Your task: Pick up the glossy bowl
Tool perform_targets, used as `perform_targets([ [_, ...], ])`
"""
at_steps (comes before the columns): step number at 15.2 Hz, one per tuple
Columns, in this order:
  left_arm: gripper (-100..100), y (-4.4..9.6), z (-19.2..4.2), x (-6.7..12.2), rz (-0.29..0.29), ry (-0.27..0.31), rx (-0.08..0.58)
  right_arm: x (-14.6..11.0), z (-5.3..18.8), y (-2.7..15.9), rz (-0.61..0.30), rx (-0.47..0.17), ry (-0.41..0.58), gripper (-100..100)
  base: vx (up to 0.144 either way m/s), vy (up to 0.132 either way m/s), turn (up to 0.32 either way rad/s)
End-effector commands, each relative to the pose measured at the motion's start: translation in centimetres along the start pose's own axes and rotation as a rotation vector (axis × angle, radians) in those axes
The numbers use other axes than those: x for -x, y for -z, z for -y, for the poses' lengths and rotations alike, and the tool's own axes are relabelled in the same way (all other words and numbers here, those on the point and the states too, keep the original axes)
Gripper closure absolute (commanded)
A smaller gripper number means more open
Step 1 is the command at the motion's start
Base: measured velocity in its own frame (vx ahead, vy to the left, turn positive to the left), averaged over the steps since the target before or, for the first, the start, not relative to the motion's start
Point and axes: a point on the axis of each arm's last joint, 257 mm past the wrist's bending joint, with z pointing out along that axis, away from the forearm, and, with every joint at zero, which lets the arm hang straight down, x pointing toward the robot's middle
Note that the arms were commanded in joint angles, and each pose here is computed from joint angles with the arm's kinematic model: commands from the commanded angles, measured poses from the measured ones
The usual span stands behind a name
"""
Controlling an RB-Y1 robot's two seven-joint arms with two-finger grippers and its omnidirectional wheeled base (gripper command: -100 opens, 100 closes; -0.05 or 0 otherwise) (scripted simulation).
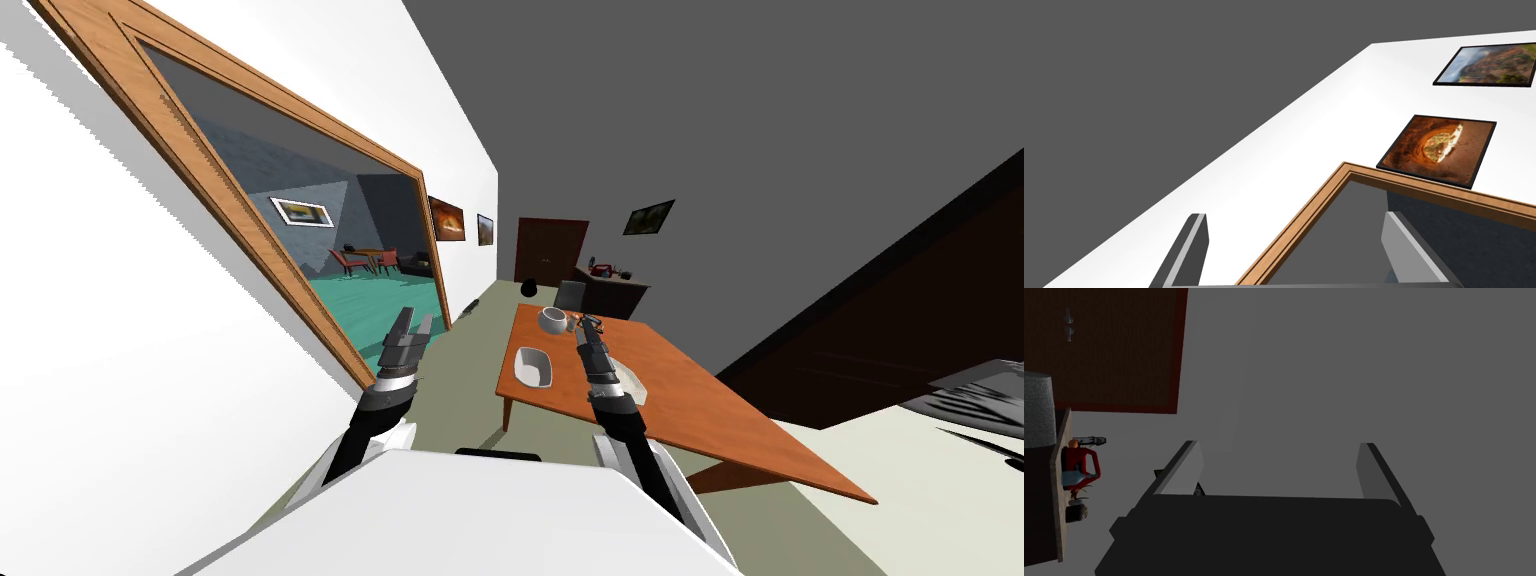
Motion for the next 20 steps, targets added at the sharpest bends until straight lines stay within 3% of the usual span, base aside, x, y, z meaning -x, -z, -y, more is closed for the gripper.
perform_targets([
  [1, 0, 0.0, 0.0, 0.0, 0.0, 0.0, 0.0, -1.2, 1.2, 0.6, -0.065, -0.03, 0.058, -100, -0.047, 0.103, 0.039],
  [11, 0, 0.0, 0.0, 0.0, 0.0, 0.0, 0.0, -5.0, 7.0, 4.5, -0.315, -0.146, 0.291, -100, -0.013, 0.099, 0.052],
  [14, 0, 0.0, 0.0, 0.0, 0.0, 0.0, 0.0, -6.2, 9.8, 6.9, -0.43, -0.194, 0.398, -100, 0.009, 0.103, 0.065],
  [15, 0, 0.0, 0.0, 0.0, 0.0, 0.0, 0.0, -6.2, 9.8, 7.0, -0.431, -0.194, 0.4, -100, 0.011, 0.099, 0.052],
  [16, 0, 0.0, 0.0, 0.0, 0.0, 0.0, 0.0, -6.6, 11.3, 8.3, -0.489, -0.217, 0.453, -100, 0.028, 0.1, 0.068],
  [17, 0, 0.0, 0.0, 0.0, 0.0, 0.0, 0.0, -6.6, 11.3, 8.4, -0.491, -0.217, 0.458, -100, 0.032, 0.092, 0.052],
  [18, 0, 0.0, 0.0, 0.0, 0.0, 0.0, 0.0, -6.8, 12.7, 9.8, -0.549, -0.24, 0.509, -100, 0.018, 0.104, 0.072],
  [19, 0, 0.0, 0.0, 0.0, 0.0, 0.0, 0.0, -6.9, 12.7, 9.9, -0.554, -0.238, 0.516, -100, 0.015, 0.107, 0.062],
  [20, 0, 0.0, 0.0, 0.0, 0.0, 0.0, 0.0, -7.0, 14.1, 11.4, -0.609, -0.261, 0.565, -100, 0.017, 0.114, 0.078],
])
